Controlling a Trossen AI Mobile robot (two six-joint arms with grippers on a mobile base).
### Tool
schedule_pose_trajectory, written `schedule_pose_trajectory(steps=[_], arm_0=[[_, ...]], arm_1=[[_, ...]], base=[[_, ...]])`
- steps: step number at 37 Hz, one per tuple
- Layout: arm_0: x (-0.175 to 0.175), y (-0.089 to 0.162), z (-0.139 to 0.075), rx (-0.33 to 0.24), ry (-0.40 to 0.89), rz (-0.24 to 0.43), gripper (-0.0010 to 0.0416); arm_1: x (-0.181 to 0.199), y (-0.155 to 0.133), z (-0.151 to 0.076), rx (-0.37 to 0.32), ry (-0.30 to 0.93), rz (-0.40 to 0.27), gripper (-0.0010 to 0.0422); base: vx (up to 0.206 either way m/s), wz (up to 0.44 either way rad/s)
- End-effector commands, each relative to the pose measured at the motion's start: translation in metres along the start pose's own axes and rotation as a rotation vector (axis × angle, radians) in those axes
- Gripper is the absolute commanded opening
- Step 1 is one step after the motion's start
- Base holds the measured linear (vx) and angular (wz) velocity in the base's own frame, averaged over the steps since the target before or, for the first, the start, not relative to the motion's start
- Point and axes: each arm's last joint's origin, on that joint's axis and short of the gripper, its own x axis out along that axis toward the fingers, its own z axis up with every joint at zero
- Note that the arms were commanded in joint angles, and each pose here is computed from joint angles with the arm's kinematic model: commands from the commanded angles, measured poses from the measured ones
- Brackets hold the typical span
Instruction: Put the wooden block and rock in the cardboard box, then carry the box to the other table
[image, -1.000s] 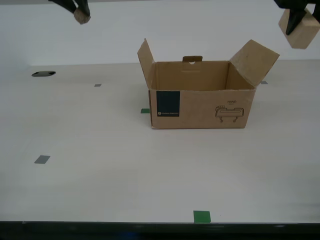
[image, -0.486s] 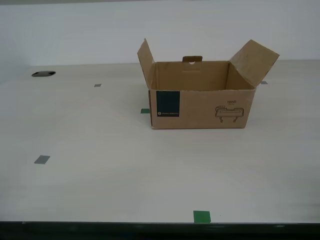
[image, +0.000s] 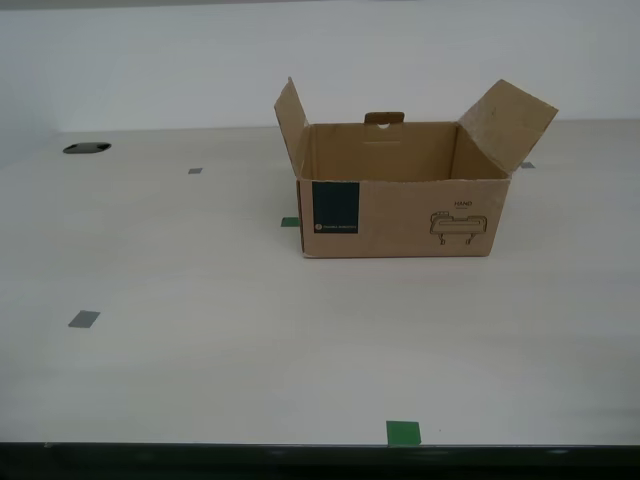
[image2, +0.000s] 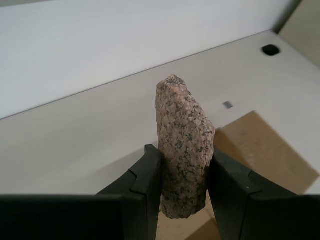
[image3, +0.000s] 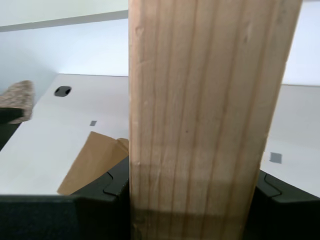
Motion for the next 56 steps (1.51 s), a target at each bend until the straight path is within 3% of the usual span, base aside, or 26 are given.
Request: schedule_pose_trajectory(steps=[1, 10, 24, 33, 52, 56], arm_0=[[0.000, 0.007, 0.000, -0.021, -0.002, 0.025, -0.0001], [0.015, 0.017, -0.009, -0.047, 0.047, 0.073, -0.0001], [0.052, 0.009, -0.036, -0.041, 0.111, 0.103, -0.0001], [0.069, 0.007, -0.048, -0.050, 0.113, 0.118, -0.0001], [0.109, 0.018, -0.073, -0.145, 0.022, 0.198, -0.0001], [0.118, 0.018, -0.081, -0.158, -0.003, 0.212, -0.0001]], arm_1=[[0.002, -0.007, 0.002, 0.018, -0.035, -0.040, -0.0001], [0.003, -0.013, 0.002, 0.034, -0.043, -0.054, -0.0001], [0.008, -0.018, -0.002, 0.064, -0.057, -0.067, -0.0001], [0.030, -0.018, -0.027, 0.063, -0.035, -0.075, -0.0001], [0.066, -0.012, -0.081, 0.061, -0.072, -0.089, -0.0001], [0.070, -0.012, -0.091, 0.067, -0.088, -0.134, -0.0001]], base=[[0.000, 0.000], [0.000, 0.000], [0.000, 0.000], [0.000, 0.000], [0.000, 0.000], [0.000, 0.000]])
